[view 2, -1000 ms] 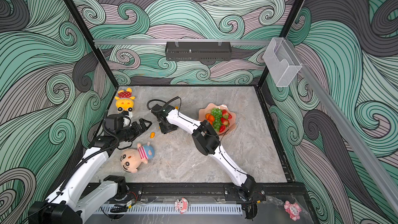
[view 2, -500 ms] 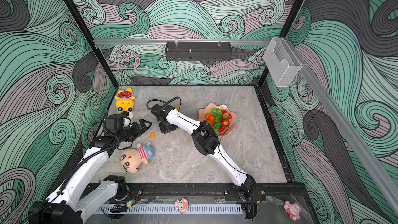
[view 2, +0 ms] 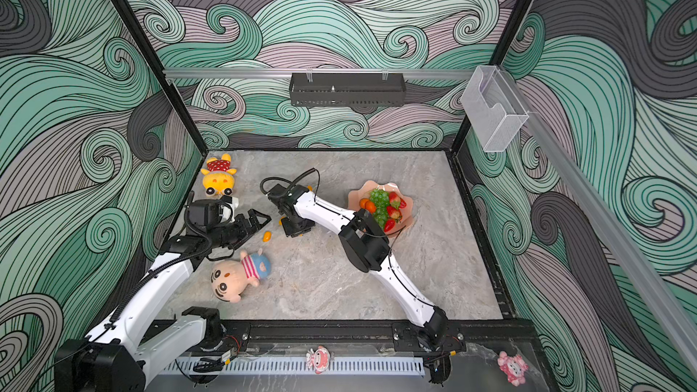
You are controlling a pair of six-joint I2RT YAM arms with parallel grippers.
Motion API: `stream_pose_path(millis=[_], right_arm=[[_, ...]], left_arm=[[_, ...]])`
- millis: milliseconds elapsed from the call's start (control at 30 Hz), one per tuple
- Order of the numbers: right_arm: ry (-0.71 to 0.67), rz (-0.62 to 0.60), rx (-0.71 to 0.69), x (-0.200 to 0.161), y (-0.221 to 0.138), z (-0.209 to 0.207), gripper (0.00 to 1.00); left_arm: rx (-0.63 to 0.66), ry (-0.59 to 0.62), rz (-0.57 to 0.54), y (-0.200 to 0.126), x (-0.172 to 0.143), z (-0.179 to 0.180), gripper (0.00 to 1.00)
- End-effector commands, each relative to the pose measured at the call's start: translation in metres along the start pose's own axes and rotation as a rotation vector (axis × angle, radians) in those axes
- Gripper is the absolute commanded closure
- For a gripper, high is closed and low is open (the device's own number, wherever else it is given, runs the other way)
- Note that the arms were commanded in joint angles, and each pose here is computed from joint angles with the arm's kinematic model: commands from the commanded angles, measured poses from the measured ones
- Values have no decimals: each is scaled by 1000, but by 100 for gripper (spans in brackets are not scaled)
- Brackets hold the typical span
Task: Arrange fruit in a fruit bowl
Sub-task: Pick up the fruit from the center of the table, then place the fruit in the fruit bowl.
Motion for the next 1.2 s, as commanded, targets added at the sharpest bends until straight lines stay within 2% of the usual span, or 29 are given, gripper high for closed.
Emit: stream_pose_path(millis=[0, 333, 767, 1167], right_arm=[[-6, -82, 88, -2, -37, 0, 75], [84, -125, 153, -39, -68, -38, 76], [247, -181, 157, -67, -102, -123, 77], [363, -191, 134, -59, -101, -182, 77]], left_arm=[[-28, 8, 7, 0, -4, -1, 1], [-45, 45, 48, 20, -17, -15, 1], [-92, 137, 60, 57, -12, -67, 1], [-114, 198, 115, 87, -12, -100, 2]])
Point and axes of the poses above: each gripper's point midway between its finger pads, its own y axis out along the fingers, its own z axis along the line the jaws close on, x = y × z, the point moved 7 cm from there along -y, back along the fingers, and after that the axes turned 5 degrees about y, right-handed, at the moved point
